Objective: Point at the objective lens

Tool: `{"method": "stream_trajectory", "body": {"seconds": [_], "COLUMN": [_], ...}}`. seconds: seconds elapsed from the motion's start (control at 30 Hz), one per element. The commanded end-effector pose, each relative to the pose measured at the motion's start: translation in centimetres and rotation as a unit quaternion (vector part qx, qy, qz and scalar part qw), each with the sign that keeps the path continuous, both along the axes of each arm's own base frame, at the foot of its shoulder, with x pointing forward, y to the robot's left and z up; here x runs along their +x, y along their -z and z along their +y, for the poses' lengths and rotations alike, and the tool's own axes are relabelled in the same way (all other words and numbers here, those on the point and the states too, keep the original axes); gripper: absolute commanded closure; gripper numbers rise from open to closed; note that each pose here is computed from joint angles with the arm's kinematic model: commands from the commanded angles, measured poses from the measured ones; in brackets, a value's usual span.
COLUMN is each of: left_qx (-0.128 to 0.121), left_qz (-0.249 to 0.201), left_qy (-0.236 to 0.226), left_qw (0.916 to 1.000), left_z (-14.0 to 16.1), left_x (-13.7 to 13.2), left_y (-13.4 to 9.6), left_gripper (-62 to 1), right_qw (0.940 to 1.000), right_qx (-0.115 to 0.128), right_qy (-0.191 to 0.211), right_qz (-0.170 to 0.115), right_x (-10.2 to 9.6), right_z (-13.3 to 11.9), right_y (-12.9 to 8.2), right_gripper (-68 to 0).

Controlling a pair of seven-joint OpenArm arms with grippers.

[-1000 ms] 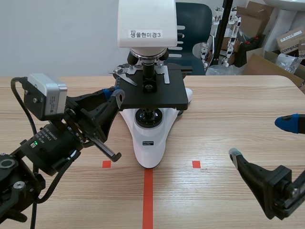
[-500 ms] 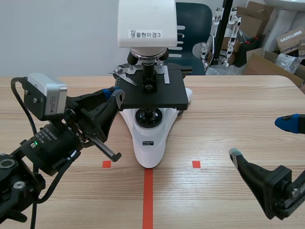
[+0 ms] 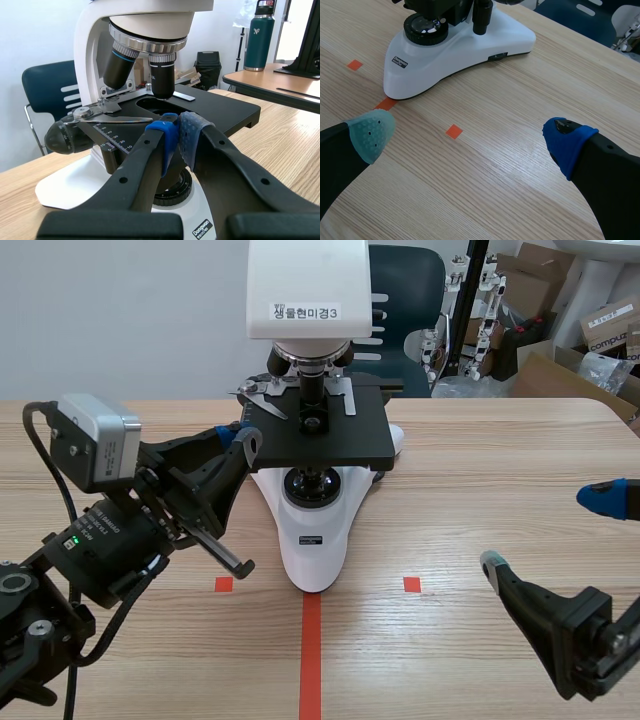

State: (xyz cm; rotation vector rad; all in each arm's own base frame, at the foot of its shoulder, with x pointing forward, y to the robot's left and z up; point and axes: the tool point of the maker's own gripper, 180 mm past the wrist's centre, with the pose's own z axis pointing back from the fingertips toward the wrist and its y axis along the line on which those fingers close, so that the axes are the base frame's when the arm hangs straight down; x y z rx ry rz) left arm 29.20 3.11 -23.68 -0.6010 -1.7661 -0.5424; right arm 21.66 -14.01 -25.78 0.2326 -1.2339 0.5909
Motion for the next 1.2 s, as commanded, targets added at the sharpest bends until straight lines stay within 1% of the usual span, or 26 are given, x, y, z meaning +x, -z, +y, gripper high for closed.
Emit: {"method": "stream_trajectory", "body": {"seconds": [0.0,1.1,1.17], "left_qx": [-0.015,-0.014,-0.012], "left_qz": [-0.010,-0.009,-0.007], "left_qy": [-0.001,-0.001,-0.001], "left_qw": [0.9998,0.9999,0.9999], "left_z": [0.01,0.00,0.04], "left_x": [-0.03,-0.05,-0.11], "left_y": [-0.84,-0.80,-0.66], "left_gripper": [-4.0,-4.1,-5.6], "right_qw": [0.9998,0.9998,0.9998], "right_qx": [0.005,0.005,0.005], "right_qy": [-0.001,-0.001,-0.001], "right_qz": [-0.018,-0.018,-0.018], "right_x": [0.53,0.53,0.53], "right_z": [0.13,0.13,0.13], "right_y": [-0.99,-0.99,-0.99], "right_gripper": [-66.5,-66.5,-66.5]}}
